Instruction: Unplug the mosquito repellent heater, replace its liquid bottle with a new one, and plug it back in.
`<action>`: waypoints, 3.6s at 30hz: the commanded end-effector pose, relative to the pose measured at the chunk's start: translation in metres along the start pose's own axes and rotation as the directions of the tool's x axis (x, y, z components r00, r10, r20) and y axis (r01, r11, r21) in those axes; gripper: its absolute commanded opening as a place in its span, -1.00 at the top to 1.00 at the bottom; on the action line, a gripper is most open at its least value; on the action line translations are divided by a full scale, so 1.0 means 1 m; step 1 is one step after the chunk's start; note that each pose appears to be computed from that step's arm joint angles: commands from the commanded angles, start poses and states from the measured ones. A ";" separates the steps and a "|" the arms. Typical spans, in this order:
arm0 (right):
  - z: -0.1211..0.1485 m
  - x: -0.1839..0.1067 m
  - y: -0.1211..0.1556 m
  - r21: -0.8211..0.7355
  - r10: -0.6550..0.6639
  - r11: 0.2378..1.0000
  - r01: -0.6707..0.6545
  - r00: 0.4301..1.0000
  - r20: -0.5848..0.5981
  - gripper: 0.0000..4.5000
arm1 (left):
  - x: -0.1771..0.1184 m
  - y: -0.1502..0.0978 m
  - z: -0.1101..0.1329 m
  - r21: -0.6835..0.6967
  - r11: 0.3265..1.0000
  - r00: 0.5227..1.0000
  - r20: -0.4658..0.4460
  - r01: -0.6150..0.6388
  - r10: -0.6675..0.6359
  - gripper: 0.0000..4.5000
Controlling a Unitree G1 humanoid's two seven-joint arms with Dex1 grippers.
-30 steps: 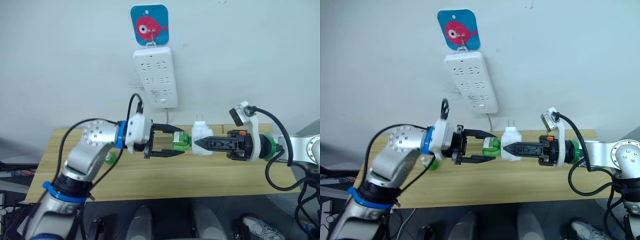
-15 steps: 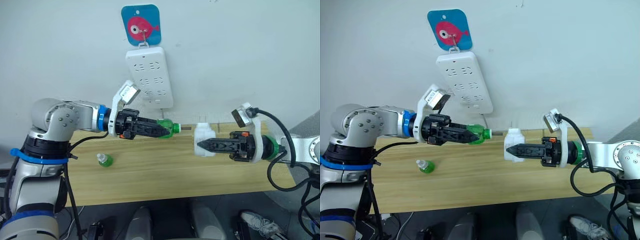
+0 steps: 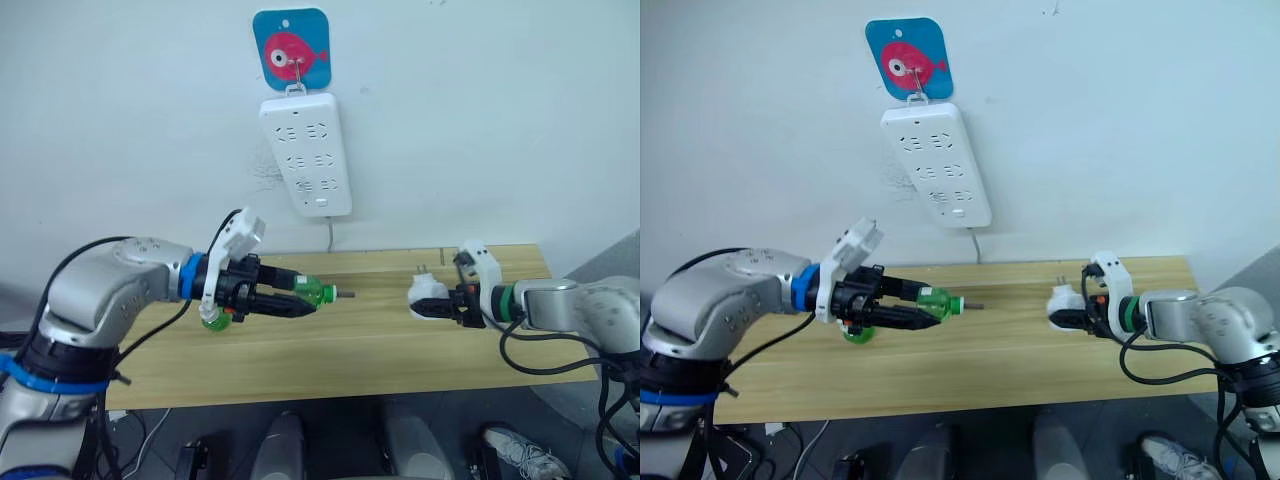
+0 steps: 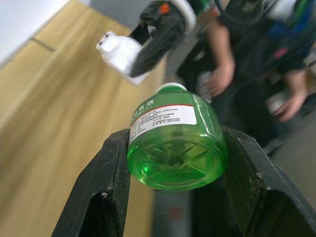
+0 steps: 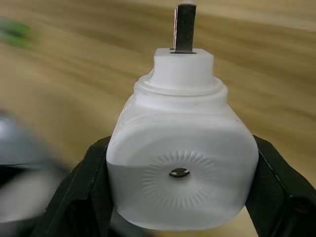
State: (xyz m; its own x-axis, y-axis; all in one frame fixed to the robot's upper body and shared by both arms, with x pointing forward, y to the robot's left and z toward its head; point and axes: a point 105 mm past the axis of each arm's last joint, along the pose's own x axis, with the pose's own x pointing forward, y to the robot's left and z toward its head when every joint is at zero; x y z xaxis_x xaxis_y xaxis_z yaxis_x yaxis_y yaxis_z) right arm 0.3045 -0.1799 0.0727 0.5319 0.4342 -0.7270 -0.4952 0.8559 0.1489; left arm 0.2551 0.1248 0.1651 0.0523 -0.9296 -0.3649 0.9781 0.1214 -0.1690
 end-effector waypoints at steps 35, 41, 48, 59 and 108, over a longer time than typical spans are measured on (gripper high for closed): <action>0.025 -0.060 -0.032 -0.047 -0.092 0.994 0.099 0.986 0.136 -1.00 | 0.014 0.006 -0.019 0.216 0.966 0.986 0.123 -0.139 0.114 0.01; 0.053 -0.079 0.028 -0.018 0.098 0.995 -0.102 0.868 0.486 -1.00 | 0.021 0.023 0.015 0.217 0.906 0.874 0.417 -0.363 0.251 0.01; 0.083 -0.081 0.077 0.143 0.228 0.831 -0.537 0.564 0.794 -1.00 | 0.052 0.019 0.041 0.305 0.823 0.774 0.590 -0.478 0.230 0.01; 0.101 -0.079 0.125 0.157 0.286 0.683 -0.713 0.459 0.841 -1.00 | 0.071 0.019 0.072 0.277 0.792 0.696 0.676 -0.545 0.242 0.01; 0.045 0.039 0.022 -0.135 -0.116 0.944 0.300 0.688 0.716 0.63 | 0.038 -0.003 -0.042 0.244 0.962 0.993 0.028 -0.121 0.118 -1.00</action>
State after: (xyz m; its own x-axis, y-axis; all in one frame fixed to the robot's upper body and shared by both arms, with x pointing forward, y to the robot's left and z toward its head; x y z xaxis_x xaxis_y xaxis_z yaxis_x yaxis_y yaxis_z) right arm 0.3370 -0.1279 0.0708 0.9049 0.4138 -0.1000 -0.4211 0.9044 -0.0680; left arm 0.2484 0.1147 0.1041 0.1842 -0.9019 -0.3907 0.9829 0.1674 0.0769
